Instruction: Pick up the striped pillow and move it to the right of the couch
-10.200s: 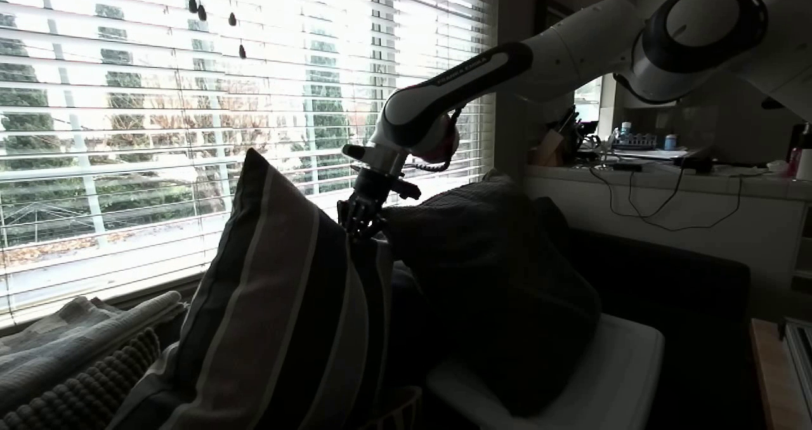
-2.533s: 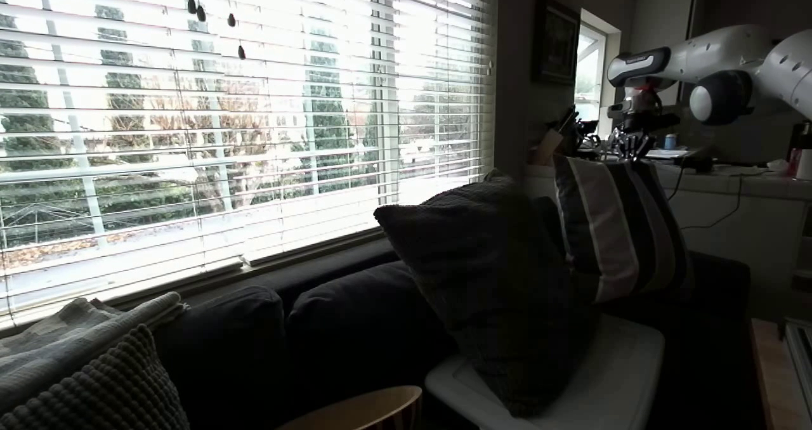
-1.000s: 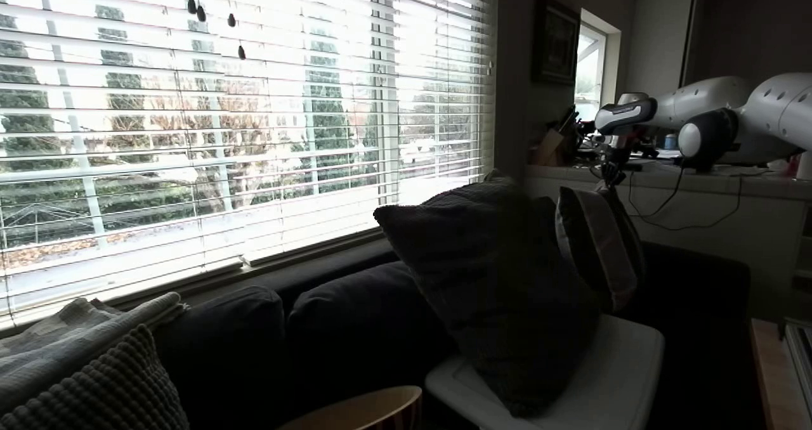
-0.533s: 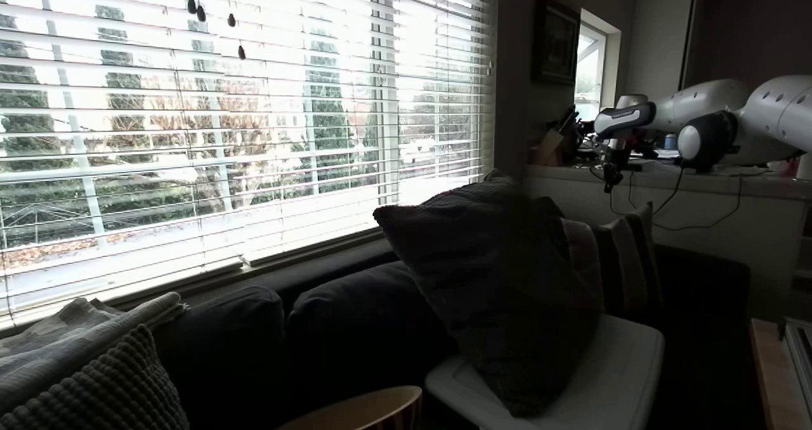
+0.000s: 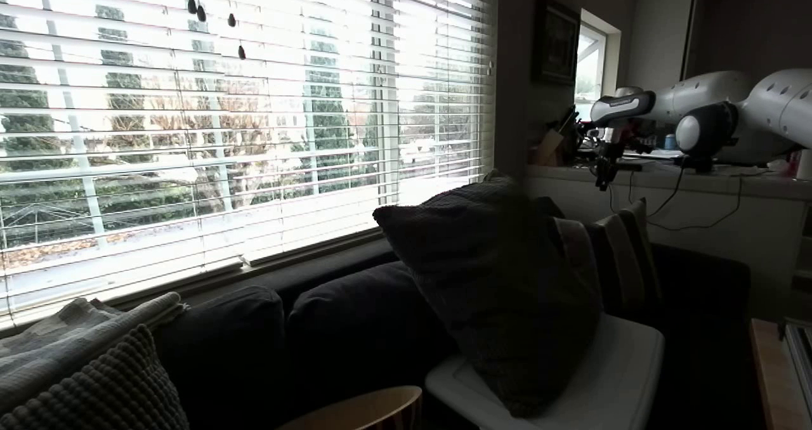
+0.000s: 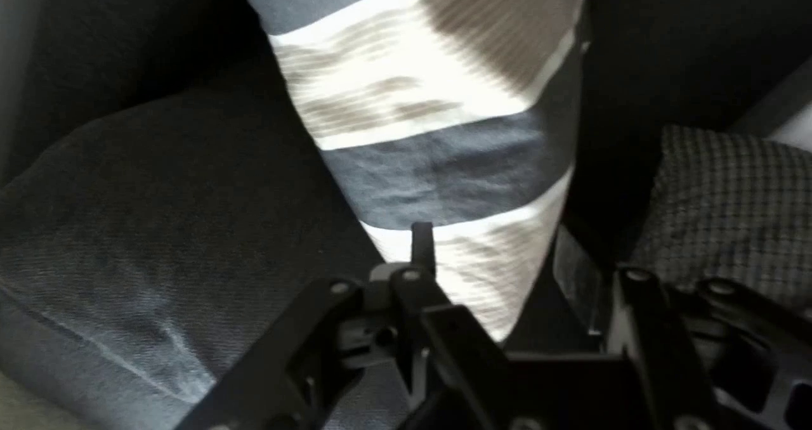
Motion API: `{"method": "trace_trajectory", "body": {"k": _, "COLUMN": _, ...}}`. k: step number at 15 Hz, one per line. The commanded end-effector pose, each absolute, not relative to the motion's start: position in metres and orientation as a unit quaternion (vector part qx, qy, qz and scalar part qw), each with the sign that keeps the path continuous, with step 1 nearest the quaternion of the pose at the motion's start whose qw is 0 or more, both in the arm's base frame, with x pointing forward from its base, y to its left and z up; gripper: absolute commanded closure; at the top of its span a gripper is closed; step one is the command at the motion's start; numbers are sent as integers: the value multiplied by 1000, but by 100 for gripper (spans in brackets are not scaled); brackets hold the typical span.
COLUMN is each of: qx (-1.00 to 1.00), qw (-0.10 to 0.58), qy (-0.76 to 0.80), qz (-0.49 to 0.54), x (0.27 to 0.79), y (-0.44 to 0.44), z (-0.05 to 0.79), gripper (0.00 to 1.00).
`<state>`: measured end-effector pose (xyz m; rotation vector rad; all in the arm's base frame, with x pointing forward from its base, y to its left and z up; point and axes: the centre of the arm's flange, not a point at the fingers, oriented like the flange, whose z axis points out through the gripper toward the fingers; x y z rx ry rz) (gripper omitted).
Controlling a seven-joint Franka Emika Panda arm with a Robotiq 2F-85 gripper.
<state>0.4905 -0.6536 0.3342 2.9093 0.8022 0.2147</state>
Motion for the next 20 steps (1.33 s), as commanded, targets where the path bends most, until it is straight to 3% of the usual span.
{"method": "trace_trajectory", "body": {"k": 1, "qx": 973, "qw": -27, "qy": 228, "qz": 29, "x": 519, "y": -675, "z": 386, "gripper": 16}}
{"method": "trace_trajectory", "body": {"k": 3, "qx": 981, "qw": -55, "qy": 186, "qz": 13, "x": 507, "y": -652, "z": 412, "gripper": 1}}
{"method": "trace_trajectory", "body": {"k": 4, "qx": 985, "qw": -56, "qy": 162, "qz": 14, "x": 503, "y": -643, "z": 422, "gripper": 0}}
{"method": "trace_trajectory", "body": {"k": 15, "qx": 984, "qw": 106, "qy": -102, "qz": 98, "x": 495, "y": -590, "z": 466, "gripper": 0}}
{"method": "trace_trajectory", "body": {"k": 18, "qx": 989, "qw": 95, "qy": -105, "qz": 49, "x": 496, "y": -566, "z": 466, "gripper": 0}}
{"method": "trace_trajectory", "body": {"k": 20, "qx": 987, "qw": 99, "qy": -97, "qz": 85, "x": 519, "y": -603, "z": 476, "gripper": 0}}
